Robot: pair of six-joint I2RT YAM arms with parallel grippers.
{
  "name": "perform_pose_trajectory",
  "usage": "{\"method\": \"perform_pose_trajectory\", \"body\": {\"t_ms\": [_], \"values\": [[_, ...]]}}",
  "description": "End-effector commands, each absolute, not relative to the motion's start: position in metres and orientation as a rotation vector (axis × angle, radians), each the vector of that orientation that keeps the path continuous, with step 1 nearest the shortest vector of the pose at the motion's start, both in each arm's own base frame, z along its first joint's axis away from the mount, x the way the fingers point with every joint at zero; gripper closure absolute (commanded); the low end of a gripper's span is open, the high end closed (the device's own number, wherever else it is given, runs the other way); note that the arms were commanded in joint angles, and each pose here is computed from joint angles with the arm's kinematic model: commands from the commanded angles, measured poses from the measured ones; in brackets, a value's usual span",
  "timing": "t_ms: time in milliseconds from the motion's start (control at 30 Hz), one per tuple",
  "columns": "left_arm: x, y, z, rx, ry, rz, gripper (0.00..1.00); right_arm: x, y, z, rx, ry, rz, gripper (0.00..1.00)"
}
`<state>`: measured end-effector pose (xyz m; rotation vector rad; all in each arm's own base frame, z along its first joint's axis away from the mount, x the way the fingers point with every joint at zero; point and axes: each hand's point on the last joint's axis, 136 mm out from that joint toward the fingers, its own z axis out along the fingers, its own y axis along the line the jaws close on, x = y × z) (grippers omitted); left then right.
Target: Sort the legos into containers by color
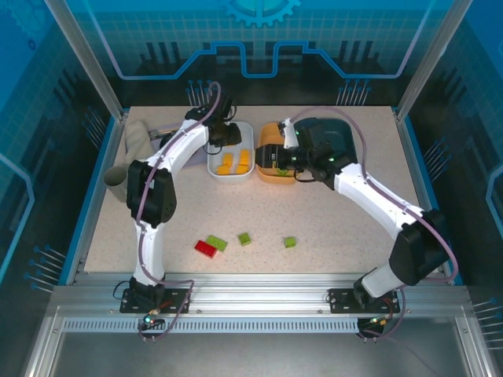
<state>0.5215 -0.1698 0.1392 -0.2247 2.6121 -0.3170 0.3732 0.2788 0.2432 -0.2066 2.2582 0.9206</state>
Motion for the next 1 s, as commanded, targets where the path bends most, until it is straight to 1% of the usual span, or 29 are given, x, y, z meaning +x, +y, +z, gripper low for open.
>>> {"method": "perform_pose_trajectory", "body": {"t_ms": [0,233,433,567,600,633,733,833,900,967], "values": [[0.534,-0.159,0.120,-0.294,2.652,-0.263,0.85,0.410,0.293,0.275,-0.154,2.062,0.954,0.25],[0.561,-0.146,0.092,-0.360,2.663,-0.149,0.85,0.464,0.272,0.244,0.062,2.155,1.011,0.25],[0.570,-0.140,0.075,-0.408,2.668,-0.108,0.84,0.481,0.255,0.220,0.185,2.267,1.074,0.25],[0.568,-0.140,0.063,-0.417,2.697,-0.094,0.77,0.479,0.255,0.225,0.160,2.288,1.079,0.26],[0.568,-0.141,0.061,-0.414,2.702,-0.095,0.73,0.478,0.256,0.226,0.158,2.293,1.082,0.26],[0.568,-0.141,0.061,-0.412,2.705,-0.095,0.67,0.477,0.256,0.228,0.160,2.296,1.087,0.26],[0.566,-0.142,0.060,-0.406,2.715,-0.101,0.59,0.471,0.260,0.234,0.129,2.309,1.100,0.25],[0.568,-0.146,0.074,-0.400,2.694,-0.136,0.56,0.461,0.260,0.243,0.076,2.316,1.077,0.25],[0.571,-0.151,0.094,-0.381,2.655,-0.161,0.54,0.452,0.259,0.249,0.039,2.311,1.059,0.26],[0.573,-0.156,0.116,-0.363,2.615,-0.189,0.50,0.442,0.256,0.253,0.002,2.308,1.035,0.25]]}}
